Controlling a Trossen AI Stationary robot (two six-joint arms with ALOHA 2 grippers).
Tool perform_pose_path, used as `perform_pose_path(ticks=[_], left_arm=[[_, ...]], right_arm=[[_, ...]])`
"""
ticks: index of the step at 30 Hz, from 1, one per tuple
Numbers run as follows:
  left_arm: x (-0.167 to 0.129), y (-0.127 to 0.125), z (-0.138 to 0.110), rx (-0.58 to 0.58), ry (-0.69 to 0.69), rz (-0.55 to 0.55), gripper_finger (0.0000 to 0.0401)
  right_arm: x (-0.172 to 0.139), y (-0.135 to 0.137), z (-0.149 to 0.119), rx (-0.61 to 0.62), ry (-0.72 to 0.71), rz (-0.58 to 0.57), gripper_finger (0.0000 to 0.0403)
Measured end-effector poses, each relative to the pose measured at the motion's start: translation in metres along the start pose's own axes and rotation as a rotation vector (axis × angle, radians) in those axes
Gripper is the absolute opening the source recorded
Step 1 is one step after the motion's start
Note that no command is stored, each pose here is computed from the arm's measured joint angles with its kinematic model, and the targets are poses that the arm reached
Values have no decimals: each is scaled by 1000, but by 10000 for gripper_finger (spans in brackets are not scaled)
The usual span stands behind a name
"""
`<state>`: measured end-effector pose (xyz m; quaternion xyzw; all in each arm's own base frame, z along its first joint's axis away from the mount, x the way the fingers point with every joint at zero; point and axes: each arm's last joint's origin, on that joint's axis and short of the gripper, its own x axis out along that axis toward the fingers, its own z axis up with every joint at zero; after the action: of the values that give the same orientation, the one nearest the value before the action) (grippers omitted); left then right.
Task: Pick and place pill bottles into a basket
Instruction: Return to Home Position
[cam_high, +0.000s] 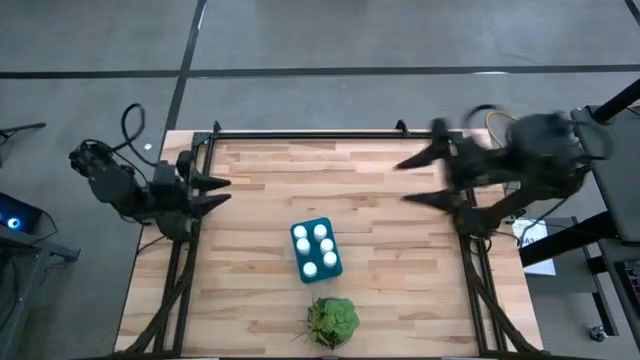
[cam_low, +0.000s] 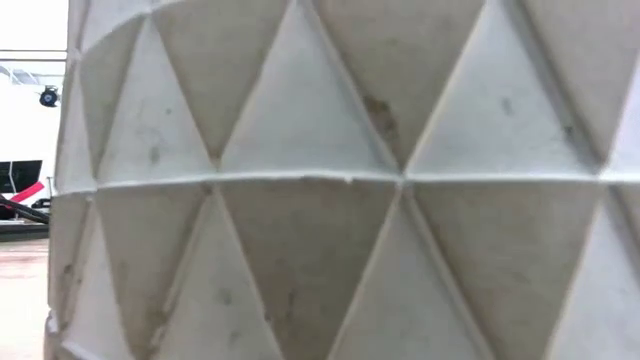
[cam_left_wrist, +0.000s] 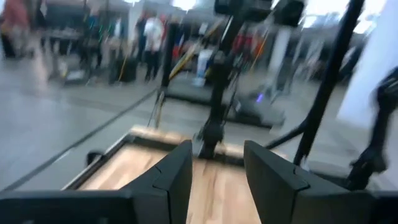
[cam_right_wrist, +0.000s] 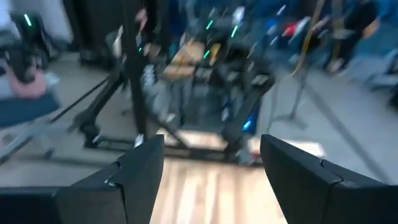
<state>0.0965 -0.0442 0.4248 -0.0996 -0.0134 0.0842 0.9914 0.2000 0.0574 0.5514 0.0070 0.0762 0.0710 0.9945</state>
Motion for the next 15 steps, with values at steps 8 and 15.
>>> perform_pose_path(ticks=[8,15], left_arm=[[-32,41,-49,-82,-320,-103,128],[-40,56,-89,-110,-383,-125,128]], right_arm=[[-85,-10,-30,9,-408,-60,249],[-94,-19,-117,131,-540,-86,256]])
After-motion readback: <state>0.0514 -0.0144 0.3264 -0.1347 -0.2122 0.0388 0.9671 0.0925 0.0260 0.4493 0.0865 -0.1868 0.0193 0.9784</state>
